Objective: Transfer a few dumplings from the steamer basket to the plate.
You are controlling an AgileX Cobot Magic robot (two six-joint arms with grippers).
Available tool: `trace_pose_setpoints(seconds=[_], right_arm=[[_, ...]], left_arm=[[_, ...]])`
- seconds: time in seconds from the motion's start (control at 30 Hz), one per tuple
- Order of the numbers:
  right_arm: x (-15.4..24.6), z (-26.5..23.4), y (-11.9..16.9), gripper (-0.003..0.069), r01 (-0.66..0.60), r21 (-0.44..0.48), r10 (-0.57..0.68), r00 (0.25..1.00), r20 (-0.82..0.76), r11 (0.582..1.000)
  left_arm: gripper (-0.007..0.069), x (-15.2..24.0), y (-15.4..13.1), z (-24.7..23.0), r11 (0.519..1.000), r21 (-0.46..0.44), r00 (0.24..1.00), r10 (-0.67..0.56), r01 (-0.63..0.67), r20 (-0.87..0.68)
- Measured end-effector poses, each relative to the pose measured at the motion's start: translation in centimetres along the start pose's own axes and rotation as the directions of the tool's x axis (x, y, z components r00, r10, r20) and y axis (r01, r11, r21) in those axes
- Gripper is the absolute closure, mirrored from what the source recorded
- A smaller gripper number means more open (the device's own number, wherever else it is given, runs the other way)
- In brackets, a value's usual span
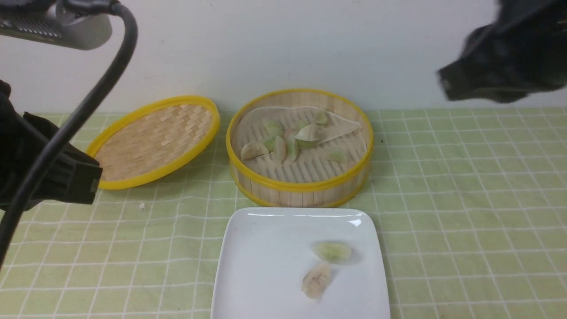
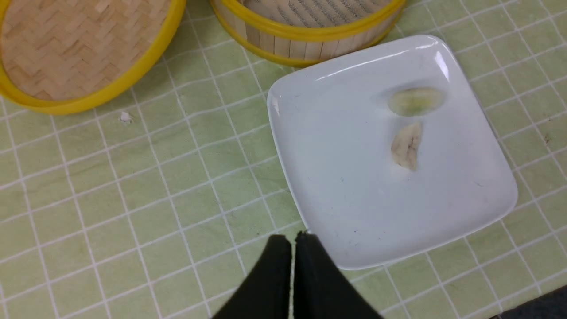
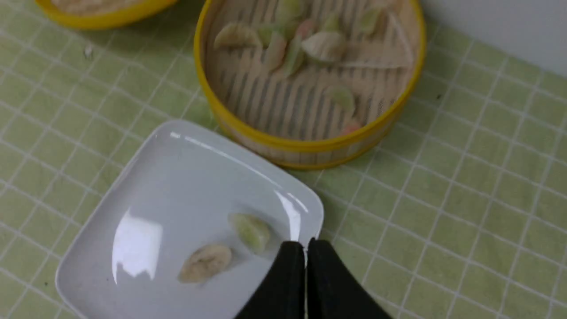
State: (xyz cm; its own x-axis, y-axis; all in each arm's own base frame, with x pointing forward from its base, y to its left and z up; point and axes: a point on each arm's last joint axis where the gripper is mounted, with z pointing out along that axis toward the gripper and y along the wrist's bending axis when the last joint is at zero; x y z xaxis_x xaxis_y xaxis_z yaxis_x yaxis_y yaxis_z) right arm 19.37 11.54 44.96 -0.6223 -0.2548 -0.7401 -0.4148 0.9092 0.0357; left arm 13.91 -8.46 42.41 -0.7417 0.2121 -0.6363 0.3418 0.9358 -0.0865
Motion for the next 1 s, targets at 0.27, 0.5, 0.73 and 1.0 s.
trace_pose_setpoints(seconds=[0.27, 0.5, 0.73, 1.0], right_arm=[[11.5, -9.7, -2.4, 0.0673, -0.045, -0.062, 0.071, 0.848, 0.525, 0.997], [22.2, -9.7, -3.8, 0.0673, -0.033, -0.104, 0.103, 0.593, 0.799, 0.994], [23.5, -7.9, -4.4, 0.0673, -0.113, -0.101, 0.148, 0.571, 0.807, 0.988], [23.4, -7.9, -4.5, 0.0673, -0.126, -0.109, 0.161, 0.563, 0.811, 0.986]], left_arm=[[0.0631, -0.5, -0.1, 0.0, 1.000, 0.016, 0.998, 0.000, -0.001, 0.058], [0.0631, -0.8, -0.2, 0.0, 0.999, 0.021, 0.996, 0.030, -0.032, 0.088], [0.0631, -0.9, -0.2, 0.2, 0.999, 0.025, 0.990, 0.039, -0.043, 0.135], [0.0631, 5.2, 1.9, -1.4, 0.999, 0.034, 0.944, -0.018, 0.007, 0.331]])
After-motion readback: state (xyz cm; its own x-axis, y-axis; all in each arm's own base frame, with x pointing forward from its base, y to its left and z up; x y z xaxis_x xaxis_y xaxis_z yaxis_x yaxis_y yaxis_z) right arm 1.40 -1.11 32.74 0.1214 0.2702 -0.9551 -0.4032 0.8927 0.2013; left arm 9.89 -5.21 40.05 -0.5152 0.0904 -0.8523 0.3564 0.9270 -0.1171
